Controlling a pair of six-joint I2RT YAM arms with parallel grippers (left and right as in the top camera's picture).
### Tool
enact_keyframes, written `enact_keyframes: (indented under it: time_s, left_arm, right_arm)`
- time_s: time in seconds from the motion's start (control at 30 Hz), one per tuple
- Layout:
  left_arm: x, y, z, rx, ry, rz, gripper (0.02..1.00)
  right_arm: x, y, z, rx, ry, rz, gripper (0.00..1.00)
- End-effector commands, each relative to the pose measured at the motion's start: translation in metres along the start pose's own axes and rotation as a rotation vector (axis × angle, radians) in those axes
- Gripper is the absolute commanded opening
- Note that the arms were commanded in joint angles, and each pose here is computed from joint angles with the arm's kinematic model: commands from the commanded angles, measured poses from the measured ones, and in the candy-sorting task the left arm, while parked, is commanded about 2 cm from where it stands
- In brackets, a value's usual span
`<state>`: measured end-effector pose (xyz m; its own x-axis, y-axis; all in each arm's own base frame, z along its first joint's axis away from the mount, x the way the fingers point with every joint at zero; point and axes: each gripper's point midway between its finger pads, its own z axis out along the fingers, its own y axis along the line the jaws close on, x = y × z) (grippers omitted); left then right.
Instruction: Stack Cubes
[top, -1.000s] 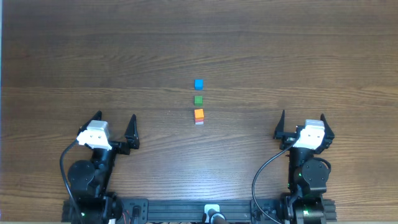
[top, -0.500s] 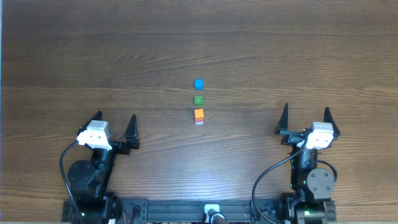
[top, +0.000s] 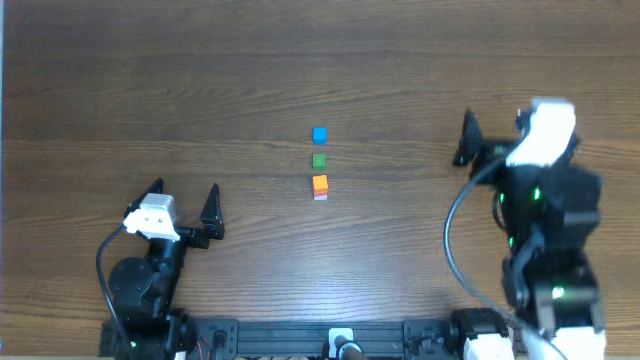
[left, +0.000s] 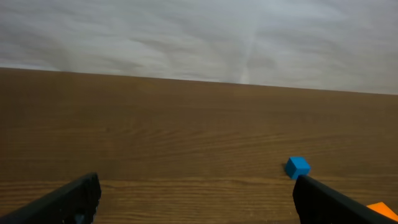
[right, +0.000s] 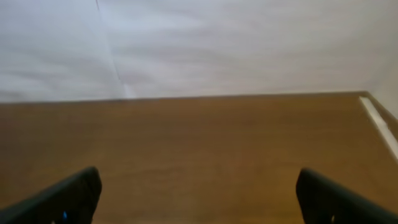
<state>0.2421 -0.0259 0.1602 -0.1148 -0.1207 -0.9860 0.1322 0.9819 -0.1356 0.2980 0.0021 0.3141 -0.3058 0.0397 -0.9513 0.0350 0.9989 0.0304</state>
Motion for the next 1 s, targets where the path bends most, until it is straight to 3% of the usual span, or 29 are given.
enact_keyframes:
  time_s: [0.03,0.17,0.37,0.53,0.77,1.0]
  left_arm:
    - [0.002,-0.002,0.000,0.014,0.000,0.015,1.000]
    - [0.002,-0.002,0.000,0.014,0.000,0.015,0.998]
    - [0.002,-0.002,0.000,0.014,0.000,0.015,0.998]
    - [0.002,-0.002,0.000,0.014,0.000,0.015,0.998]
    - [0.002,-0.002,0.000,0.014,0.000,0.015,0.996]
    - [0.002,-0.002,0.000,0.014,0.000,0.015,0.998]
  right_arm:
    - [-0.007,0.031,0.031,-0.069,0.241,0.047,0.993]
    - [0.021,0.067,0.055,-0.112,0.450,0.063,0.993]
    - [0.087,0.148,0.089,-0.171,0.735,0.021,0.991]
    - [0.127,0.183,0.108,-0.144,0.868,0.025,0.993]
    - [0.180,0.225,0.135,-0.136,1.009,-0.039,0.993]
    - [0.219,0.242,0.151,-0.119,1.084,-0.060,0.993]
